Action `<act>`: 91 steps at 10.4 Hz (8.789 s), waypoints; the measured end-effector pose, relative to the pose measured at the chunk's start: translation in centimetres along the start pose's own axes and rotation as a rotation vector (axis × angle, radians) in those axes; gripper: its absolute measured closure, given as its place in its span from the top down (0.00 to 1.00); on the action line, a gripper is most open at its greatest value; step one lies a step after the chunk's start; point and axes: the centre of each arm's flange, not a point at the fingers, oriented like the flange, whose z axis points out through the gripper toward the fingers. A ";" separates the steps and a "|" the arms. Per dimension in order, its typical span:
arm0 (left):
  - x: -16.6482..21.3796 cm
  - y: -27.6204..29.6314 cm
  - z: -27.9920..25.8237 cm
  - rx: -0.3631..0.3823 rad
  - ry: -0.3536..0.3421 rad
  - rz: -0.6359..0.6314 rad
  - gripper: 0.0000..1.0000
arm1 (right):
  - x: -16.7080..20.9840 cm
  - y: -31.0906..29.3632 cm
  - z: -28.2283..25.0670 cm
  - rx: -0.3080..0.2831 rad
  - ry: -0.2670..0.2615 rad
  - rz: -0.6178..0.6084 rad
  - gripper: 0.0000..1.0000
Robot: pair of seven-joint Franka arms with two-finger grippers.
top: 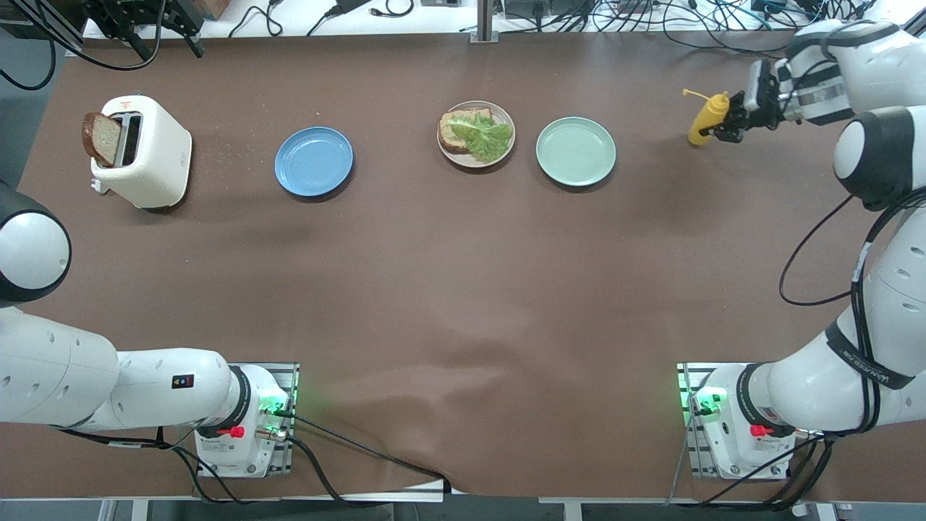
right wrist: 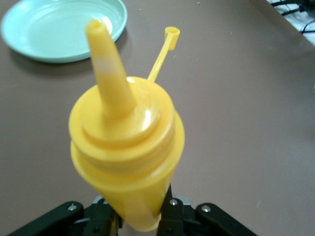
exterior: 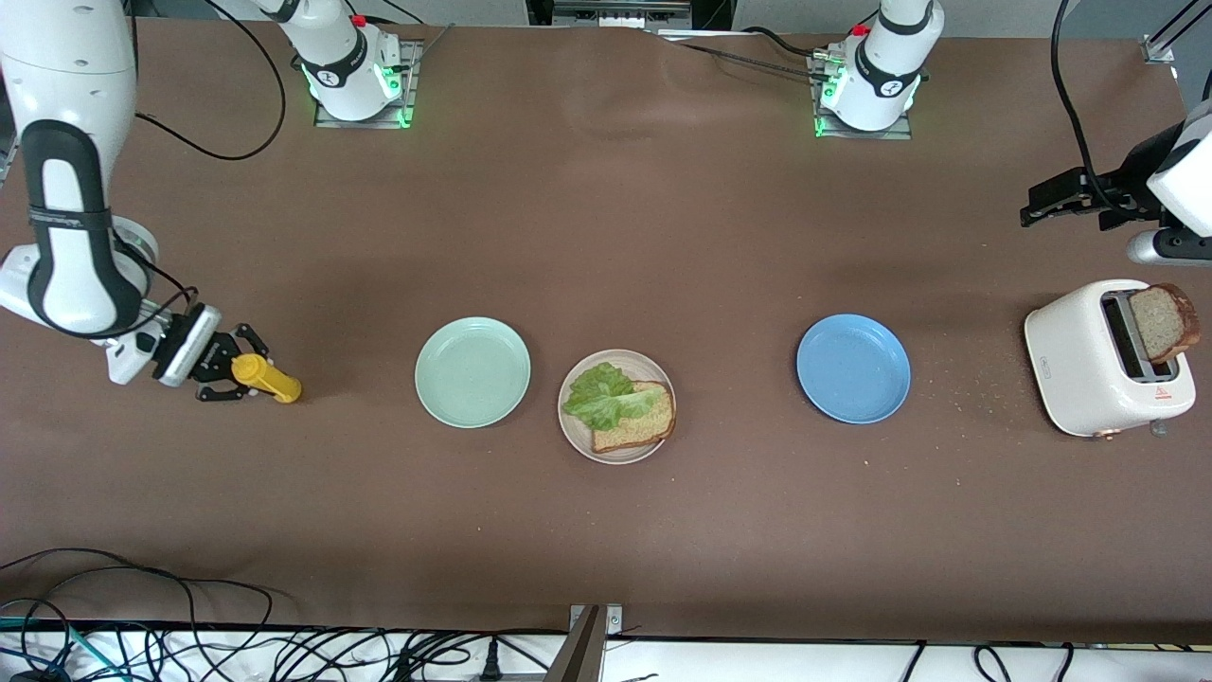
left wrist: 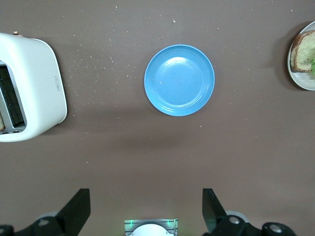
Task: Make sandwich on beige plate with both arms
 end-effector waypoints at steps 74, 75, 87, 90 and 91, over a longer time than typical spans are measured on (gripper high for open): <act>8.0 -30.2 19.9 0.154 0.027 0.059 0.94 | -1.8 -1.9 -2.9 0.122 0.144 0.090 0.15; 7.7 -30.5 20.6 0.149 0.018 0.063 0.91 | -2.1 -1.9 -2.5 0.120 0.159 0.086 0.15; 6.6 -25.6 7.2 0.019 -0.025 0.249 0.10 | -5.5 -1.7 -0.6 0.100 0.190 0.101 0.59; 7.9 -20.0 7.6 -0.221 -0.003 0.301 0.10 | -7.4 -0.1 -3.2 0.057 0.184 0.126 0.98; 8.7 -18.6 8.9 -0.344 -0.007 0.275 0.10 | -8.8 0.4 -4.8 0.055 0.159 0.135 0.99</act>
